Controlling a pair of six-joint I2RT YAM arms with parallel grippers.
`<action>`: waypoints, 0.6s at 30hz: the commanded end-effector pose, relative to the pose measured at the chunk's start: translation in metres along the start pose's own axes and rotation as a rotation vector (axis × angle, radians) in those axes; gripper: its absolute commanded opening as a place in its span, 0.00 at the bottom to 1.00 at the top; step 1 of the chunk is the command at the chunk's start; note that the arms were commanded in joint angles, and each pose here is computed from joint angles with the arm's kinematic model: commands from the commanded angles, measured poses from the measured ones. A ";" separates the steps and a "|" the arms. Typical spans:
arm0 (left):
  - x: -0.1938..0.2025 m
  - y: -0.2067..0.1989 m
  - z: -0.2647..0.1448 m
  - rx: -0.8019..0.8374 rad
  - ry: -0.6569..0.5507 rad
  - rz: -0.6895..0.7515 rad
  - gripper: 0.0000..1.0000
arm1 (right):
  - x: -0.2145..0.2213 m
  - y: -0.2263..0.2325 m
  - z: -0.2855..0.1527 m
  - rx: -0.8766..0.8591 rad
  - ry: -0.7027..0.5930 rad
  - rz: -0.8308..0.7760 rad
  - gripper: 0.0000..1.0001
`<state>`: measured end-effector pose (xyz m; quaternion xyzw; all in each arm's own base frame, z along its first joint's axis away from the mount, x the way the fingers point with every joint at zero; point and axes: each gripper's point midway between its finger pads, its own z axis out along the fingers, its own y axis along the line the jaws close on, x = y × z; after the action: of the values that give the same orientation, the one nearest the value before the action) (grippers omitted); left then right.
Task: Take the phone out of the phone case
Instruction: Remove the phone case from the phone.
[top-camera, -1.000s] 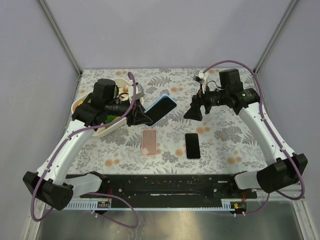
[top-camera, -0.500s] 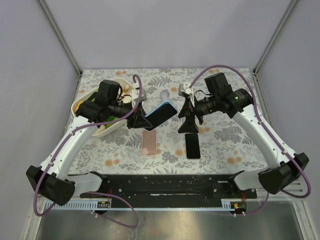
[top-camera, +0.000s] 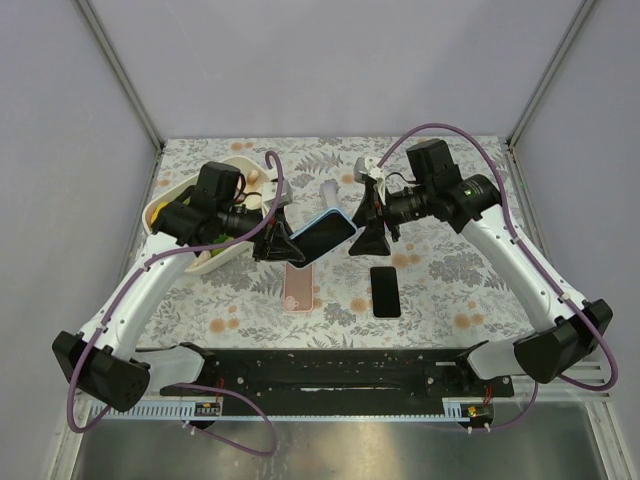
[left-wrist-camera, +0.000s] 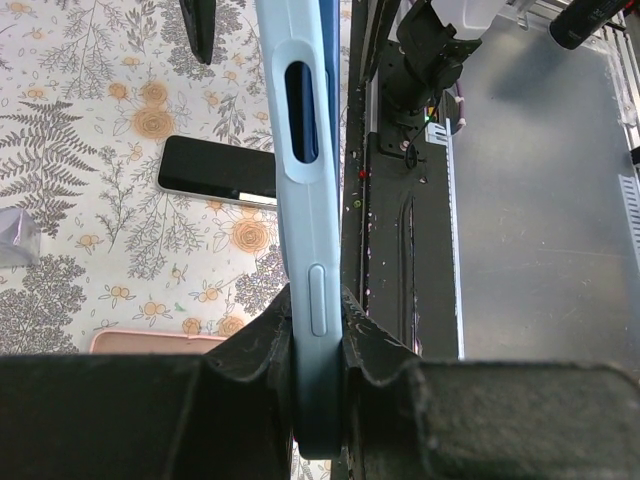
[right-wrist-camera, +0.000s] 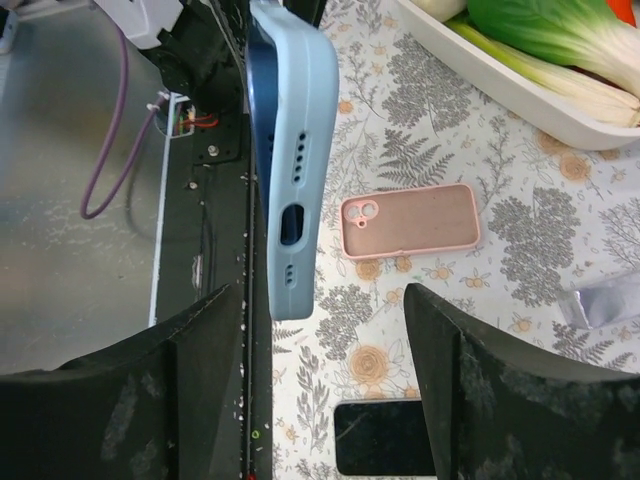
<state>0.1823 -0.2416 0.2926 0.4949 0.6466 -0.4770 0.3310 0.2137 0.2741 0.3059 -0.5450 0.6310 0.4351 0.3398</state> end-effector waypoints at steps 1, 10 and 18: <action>-0.020 -0.017 -0.006 0.055 -0.073 0.116 0.00 | -0.024 0.008 0.003 -0.065 -0.074 -0.019 0.73; -0.020 -0.018 -0.005 0.064 -0.084 0.116 0.00 | -0.022 0.009 0.007 -0.092 -0.085 0.007 0.59; -0.026 -0.019 -0.004 0.072 -0.120 0.089 0.00 | -0.018 0.013 0.009 -0.122 -0.090 0.007 0.44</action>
<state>0.1782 -0.2423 0.2887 0.4879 0.6456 -0.4883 0.3268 0.2090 0.2856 0.3125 -0.5317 0.6147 0.4844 0.3238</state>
